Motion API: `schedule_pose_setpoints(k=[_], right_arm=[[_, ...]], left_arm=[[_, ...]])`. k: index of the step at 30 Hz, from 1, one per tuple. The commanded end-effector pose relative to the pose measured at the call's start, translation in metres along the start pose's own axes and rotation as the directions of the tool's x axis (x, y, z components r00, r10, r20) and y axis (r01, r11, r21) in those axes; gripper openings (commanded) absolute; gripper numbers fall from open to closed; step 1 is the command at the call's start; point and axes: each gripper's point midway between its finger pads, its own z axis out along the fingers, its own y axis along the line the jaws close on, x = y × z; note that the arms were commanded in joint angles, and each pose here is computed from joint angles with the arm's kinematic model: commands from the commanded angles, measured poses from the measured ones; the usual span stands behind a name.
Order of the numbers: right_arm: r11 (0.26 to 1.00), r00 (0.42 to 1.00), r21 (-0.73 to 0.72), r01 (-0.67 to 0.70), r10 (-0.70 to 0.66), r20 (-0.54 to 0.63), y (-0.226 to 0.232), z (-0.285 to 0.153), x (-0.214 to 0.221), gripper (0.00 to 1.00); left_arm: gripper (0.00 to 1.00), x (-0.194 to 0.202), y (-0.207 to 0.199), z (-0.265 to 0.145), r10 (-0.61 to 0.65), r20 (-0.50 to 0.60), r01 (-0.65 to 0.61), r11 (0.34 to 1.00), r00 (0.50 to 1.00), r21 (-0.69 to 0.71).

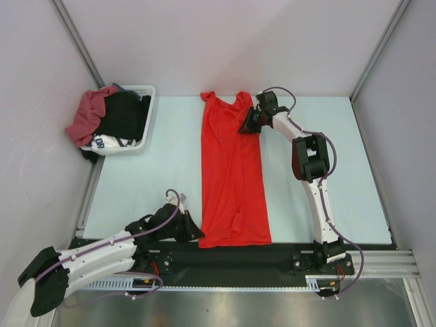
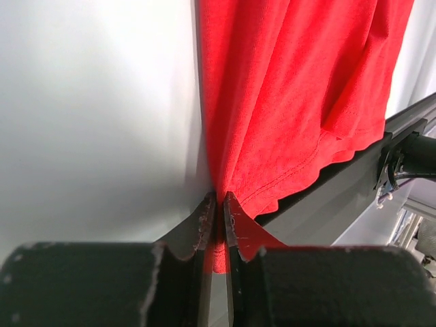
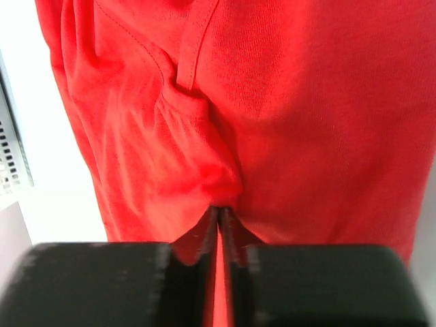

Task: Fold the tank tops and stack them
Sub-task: Fold the tank top

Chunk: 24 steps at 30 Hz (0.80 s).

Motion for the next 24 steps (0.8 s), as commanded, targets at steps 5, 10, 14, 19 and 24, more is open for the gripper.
schedule_pose_setpoints(k=[5, 10, 14, 19, 24], right_arm=[[0.999, 0.998, -0.051, 0.016, -0.012, 0.067, 0.01, -0.008, -0.022, 0.19], [0.996, 0.997, -0.083, 0.039, -0.033, 0.067, 0.022, -0.01, -0.02, 0.45], [0.994, 0.997, -0.102, 0.042, -0.036, 0.062, 0.029, -0.002, -0.019, 0.41], [0.994, 0.999, -0.11, 0.023, -0.019, 0.031, 0.027, 0.009, -0.017, 0.32], [0.993, 0.999, -0.115, 0.014, -0.009, 0.046, 0.027, 0.01, -0.022, 0.1]], left_arm=[[0.12, 0.046, 0.08, -0.003, -0.029, -0.146, -0.01, 0.967, 0.989, -0.255], [0.28, 0.043, 0.08, -0.004, -0.025, -0.135, -0.011, 0.966, 0.991, -0.26], [0.31, 0.042, 0.081, -0.005, -0.024, -0.13, -0.011, 0.964, 0.991, -0.266], [0.23, 0.046, 0.087, -0.006, -0.031, -0.137, -0.008, 0.961, 0.99, -0.277], [0.03, 0.044, 0.081, -0.005, -0.031, -0.128, -0.002, 0.968, 0.991, -0.252]])
